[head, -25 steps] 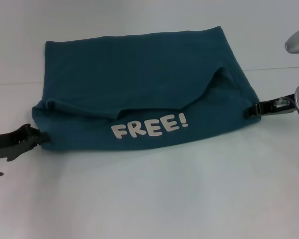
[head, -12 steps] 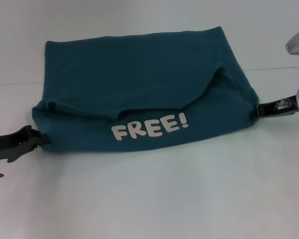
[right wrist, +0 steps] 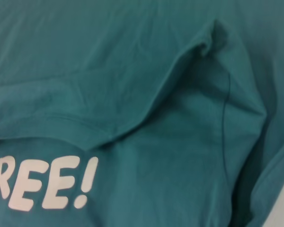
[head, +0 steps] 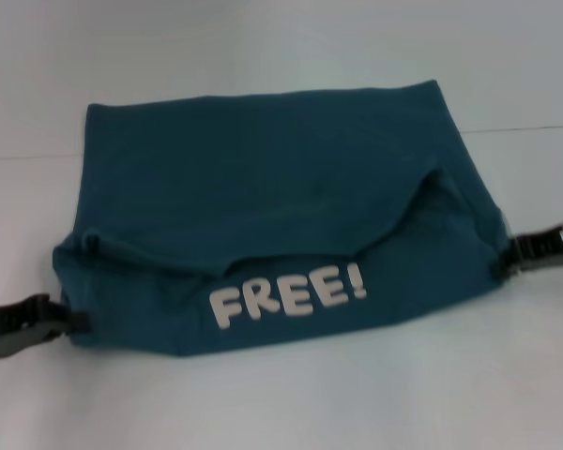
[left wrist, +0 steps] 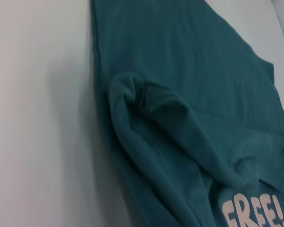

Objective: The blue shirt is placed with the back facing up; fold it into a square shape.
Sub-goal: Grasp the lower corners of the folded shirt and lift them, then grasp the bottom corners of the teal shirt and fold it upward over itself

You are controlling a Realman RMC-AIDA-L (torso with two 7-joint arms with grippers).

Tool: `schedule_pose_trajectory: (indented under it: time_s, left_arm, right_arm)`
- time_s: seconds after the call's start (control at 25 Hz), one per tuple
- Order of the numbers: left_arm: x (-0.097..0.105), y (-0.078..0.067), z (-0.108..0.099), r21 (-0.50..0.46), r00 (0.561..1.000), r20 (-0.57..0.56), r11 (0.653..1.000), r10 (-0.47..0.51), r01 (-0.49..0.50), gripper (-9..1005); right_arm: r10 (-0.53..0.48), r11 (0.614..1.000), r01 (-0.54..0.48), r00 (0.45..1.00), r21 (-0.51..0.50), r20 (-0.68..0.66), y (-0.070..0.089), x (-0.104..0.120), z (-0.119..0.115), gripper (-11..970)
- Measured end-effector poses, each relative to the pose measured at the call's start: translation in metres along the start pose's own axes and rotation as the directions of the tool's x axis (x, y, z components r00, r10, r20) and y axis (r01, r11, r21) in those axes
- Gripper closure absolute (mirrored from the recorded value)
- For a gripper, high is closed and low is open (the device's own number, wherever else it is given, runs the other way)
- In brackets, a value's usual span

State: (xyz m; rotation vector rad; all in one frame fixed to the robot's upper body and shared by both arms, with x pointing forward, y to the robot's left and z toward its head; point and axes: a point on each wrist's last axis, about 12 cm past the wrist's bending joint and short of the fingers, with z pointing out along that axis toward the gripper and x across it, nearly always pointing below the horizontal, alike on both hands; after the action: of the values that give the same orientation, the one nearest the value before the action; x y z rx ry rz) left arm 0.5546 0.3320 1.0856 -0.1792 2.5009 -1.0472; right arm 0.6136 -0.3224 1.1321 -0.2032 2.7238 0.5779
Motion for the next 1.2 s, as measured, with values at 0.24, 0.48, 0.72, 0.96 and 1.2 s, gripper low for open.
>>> schedule_pose_trajectory:
  time_s: [0.24, 0.48, 0.72, 0.96, 1.2]
  left_arm:
    - [0.021, 0.007, -0.030, 0.000, 0.994, -0.105, 1.000, 0.001, -0.001, 970]
    - [0.047, 0.019, -0.055, -0.004, 0.986, -0.168, 1.000, -0.025, 0.025, 970]
    - [0.064, 0.023, -0.065, 0.015, 0.968, -0.248, 0.999, -0.032, 0.037, 970]
    - [0.051, 0.019, -0.069, 0.036, 0.976, -0.218, 0.999, -0.002, 0.010, 969]
    - [0.013, 0.005, -0.076, 0.051, 0.984, -0.176, 0.998, 0.037, -0.028, 969]
  right_arm:
    - [0.034, 0.996, -0.045, 0.988, -0.070, -0.152, -0.001, 0.032, -0.004, 924]
    - [0.051, 0.981, -0.100, 0.960, -0.168, -0.276, 0.001, 0.068, -0.004, 924]
    - [0.047, 0.955, -0.141, 0.939, -0.259, -0.340, 0.003, 0.088, -0.010, 924]
    - [0.043, 0.935, -0.119, 0.973, -0.334, -0.227, -0.001, 0.080, -0.019, 924]
    - [0.058, 0.918, -0.084, 0.995, -0.387, -0.078, -0.009, 0.058, -0.041, 924]
